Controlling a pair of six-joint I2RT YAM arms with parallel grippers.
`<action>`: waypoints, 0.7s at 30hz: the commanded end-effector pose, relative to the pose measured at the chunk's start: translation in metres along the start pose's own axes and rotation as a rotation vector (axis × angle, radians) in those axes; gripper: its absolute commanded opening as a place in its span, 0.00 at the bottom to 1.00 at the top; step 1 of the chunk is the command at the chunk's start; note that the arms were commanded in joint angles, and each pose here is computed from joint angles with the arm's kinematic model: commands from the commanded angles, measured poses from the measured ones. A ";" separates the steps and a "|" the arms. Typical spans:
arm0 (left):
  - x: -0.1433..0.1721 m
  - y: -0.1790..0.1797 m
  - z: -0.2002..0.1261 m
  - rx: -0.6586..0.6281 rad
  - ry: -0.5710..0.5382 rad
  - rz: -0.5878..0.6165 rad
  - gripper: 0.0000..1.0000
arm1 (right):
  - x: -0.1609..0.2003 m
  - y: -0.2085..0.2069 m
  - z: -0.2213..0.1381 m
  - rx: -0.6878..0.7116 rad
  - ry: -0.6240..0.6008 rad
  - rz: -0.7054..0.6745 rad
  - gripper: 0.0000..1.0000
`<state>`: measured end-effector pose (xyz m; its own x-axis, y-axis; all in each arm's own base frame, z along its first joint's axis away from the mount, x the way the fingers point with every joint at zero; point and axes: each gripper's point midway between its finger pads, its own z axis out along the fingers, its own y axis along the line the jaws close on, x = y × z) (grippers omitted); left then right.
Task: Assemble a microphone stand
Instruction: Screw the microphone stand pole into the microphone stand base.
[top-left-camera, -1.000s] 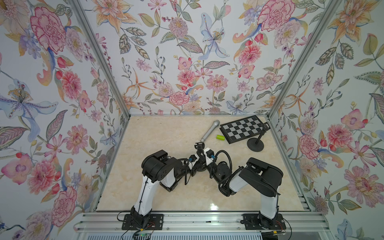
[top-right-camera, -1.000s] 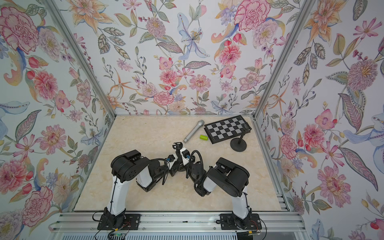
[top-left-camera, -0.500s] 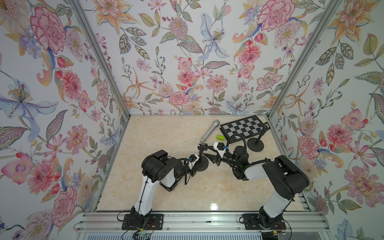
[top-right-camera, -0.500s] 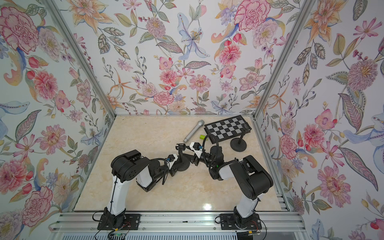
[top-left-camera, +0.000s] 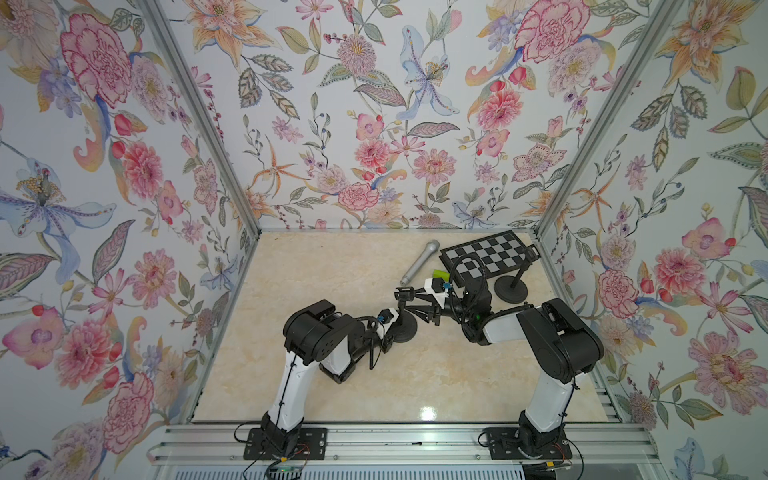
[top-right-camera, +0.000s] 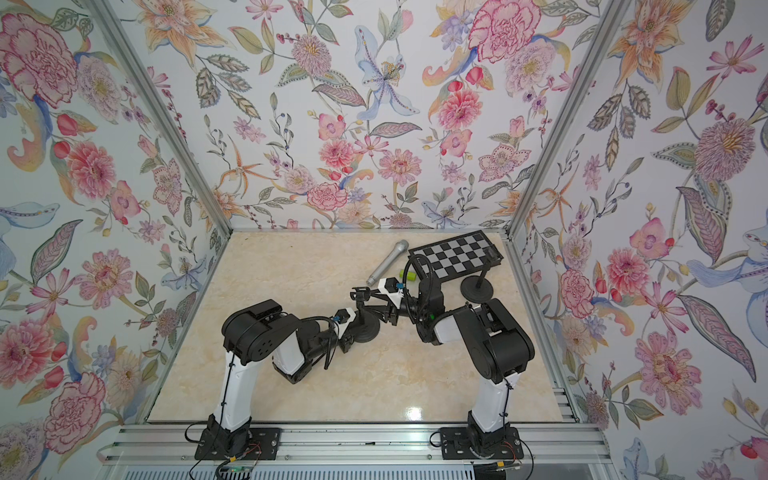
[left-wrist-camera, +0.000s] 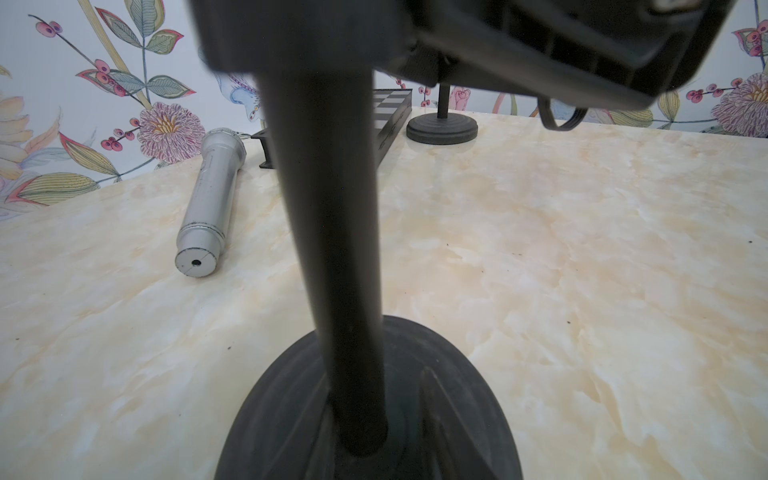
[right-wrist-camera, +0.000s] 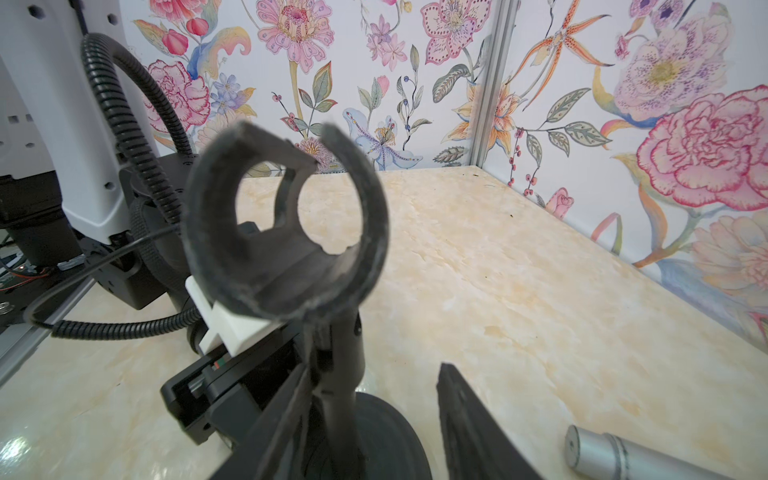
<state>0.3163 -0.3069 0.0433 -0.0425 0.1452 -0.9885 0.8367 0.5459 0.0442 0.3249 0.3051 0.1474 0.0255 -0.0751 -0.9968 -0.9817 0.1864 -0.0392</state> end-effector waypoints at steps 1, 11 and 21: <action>-0.019 -0.005 -0.012 0.006 -0.127 0.092 0.33 | -0.007 0.000 0.006 -0.020 -0.029 -0.004 0.53; -0.018 -0.004 -0.010 0.005 -0.128 0.083 0.33 | -0.002 -0.001 0.009 -0.004 -0.022 -0.014 0.54; -0.020 -0.002 -0.011 -0.005 -0.130 0.082 0.33 | -0.003 -0.003 0.006 0.005 -0.036 -0.027 0.54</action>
<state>0.3168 -0.3064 0.0433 -0.0430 0.1449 -0.9885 0.8358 0.5472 0.0438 0.3256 0.3100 0.1464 0.0256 -0.0642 -0.9976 -0.9813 0.1887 -0.0373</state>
